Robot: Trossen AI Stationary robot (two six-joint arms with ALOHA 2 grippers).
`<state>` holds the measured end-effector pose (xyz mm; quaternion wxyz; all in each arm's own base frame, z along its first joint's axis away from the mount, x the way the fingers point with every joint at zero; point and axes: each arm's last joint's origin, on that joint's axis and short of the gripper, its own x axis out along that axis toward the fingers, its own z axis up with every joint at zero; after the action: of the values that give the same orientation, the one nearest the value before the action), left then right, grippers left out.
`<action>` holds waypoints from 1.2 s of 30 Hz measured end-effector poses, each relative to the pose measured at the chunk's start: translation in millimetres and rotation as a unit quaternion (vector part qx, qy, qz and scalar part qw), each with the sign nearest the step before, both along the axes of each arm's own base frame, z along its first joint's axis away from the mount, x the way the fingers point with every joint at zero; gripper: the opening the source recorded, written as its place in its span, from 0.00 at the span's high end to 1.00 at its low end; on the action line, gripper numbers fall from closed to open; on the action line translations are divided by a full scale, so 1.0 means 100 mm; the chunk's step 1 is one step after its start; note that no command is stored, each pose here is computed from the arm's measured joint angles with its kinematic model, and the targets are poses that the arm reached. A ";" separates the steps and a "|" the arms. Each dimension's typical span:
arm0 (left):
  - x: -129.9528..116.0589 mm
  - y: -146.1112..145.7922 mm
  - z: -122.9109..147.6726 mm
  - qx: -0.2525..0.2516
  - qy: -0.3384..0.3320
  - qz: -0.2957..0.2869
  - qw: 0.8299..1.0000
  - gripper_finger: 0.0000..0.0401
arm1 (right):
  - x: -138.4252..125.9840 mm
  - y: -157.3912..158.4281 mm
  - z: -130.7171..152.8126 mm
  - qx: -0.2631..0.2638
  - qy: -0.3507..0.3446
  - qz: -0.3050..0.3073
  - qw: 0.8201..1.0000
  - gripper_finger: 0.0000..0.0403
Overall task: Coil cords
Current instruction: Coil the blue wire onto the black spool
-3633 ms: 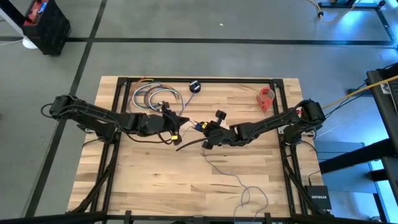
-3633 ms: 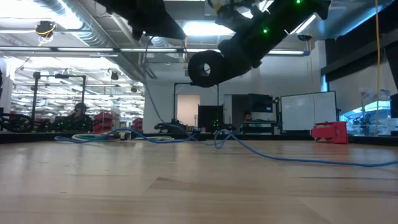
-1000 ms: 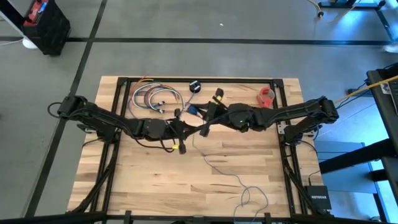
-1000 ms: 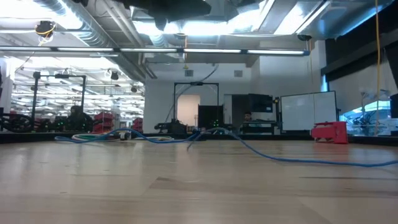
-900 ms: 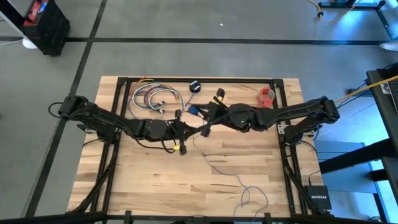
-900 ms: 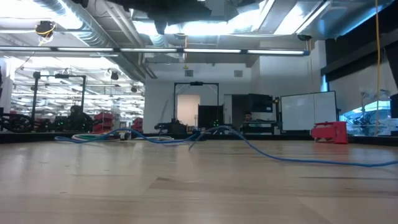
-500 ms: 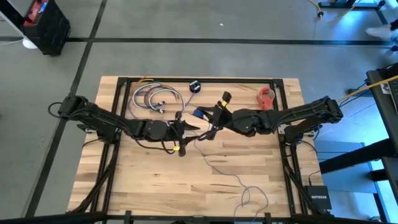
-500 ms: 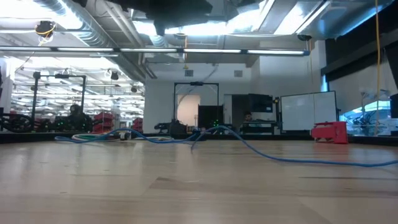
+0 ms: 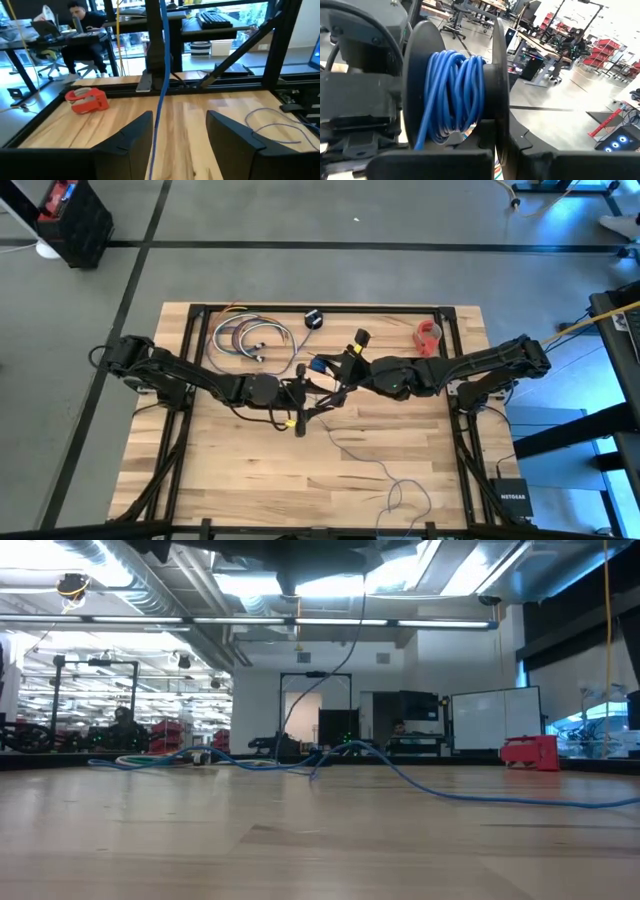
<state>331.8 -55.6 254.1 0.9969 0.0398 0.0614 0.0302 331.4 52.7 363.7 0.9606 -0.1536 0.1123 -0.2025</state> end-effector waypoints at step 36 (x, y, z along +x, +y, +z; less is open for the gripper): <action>-0.13 0.32 -0.13 0.035 0.137 0.084 0.986 0.99 | -0.26 0.47 -0.17 -0.008 0.089 0.013 0.996 0.99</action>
<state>319.2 -23.9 241.1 0.9709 0.0732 0.1996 0.1104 305.7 99.4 347.2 0.9481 -0.1801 0.1937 -0.1764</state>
